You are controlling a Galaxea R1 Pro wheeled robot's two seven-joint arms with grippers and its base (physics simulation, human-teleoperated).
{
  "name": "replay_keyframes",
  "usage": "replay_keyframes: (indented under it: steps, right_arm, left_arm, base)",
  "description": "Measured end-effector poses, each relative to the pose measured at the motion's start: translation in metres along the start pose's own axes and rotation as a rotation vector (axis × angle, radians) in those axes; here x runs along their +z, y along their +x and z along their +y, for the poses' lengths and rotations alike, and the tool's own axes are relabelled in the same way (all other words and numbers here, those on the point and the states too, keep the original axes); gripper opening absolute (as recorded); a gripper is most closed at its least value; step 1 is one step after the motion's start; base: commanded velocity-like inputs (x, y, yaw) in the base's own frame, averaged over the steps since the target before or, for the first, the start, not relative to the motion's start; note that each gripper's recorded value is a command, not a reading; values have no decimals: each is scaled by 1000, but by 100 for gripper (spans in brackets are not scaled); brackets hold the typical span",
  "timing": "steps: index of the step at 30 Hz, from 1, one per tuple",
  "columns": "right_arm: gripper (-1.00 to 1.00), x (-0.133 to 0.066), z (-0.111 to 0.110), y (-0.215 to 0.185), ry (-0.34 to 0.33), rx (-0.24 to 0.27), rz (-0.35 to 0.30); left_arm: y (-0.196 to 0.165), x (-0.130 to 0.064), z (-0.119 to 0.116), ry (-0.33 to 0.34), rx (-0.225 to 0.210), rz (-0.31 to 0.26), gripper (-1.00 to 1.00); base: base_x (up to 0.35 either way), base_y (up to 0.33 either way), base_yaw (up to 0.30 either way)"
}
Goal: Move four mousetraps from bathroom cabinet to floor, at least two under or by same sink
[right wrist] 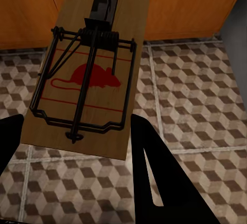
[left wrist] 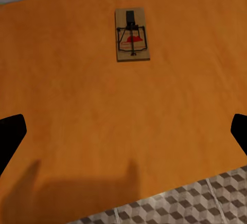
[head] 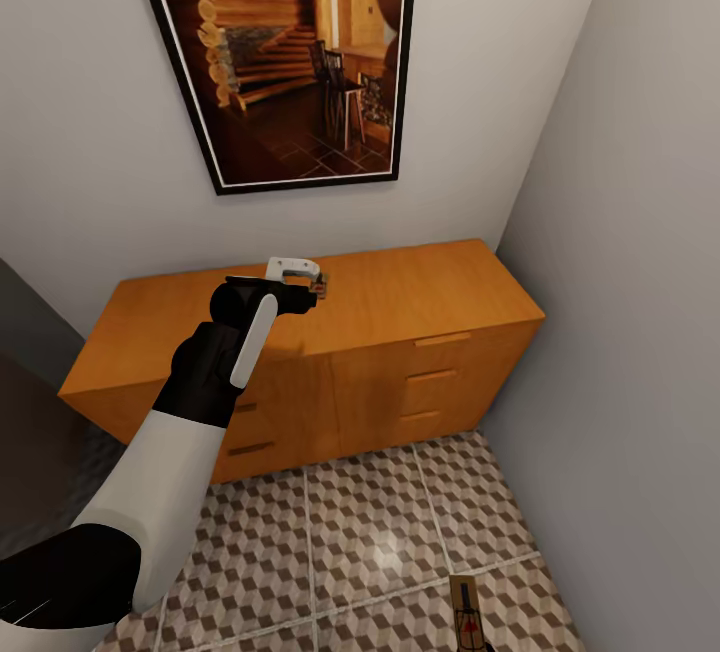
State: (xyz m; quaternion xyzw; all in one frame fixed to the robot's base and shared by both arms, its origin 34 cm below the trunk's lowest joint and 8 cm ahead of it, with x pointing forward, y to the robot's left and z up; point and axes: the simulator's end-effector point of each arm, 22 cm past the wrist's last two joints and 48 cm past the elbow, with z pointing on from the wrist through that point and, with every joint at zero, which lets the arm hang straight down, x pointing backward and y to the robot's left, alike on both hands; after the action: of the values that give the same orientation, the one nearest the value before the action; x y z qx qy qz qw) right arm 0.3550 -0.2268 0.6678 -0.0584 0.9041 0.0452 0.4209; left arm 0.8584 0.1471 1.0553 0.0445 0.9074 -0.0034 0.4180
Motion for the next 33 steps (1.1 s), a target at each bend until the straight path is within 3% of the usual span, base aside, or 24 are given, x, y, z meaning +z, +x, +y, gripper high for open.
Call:
replay_keyframes:
  steps: [22,33]
  right_arm:
    - [-100,-2,3,7,-3,6,18]
    - [-100,-3,3,11,-3,7,26]
  left_arm:
    - [13,11,-1,2,0,26,100]
    - [18,15,-1,3,0,35,100]
  base:
    - [2,0,0]
    - [146,-51,0]
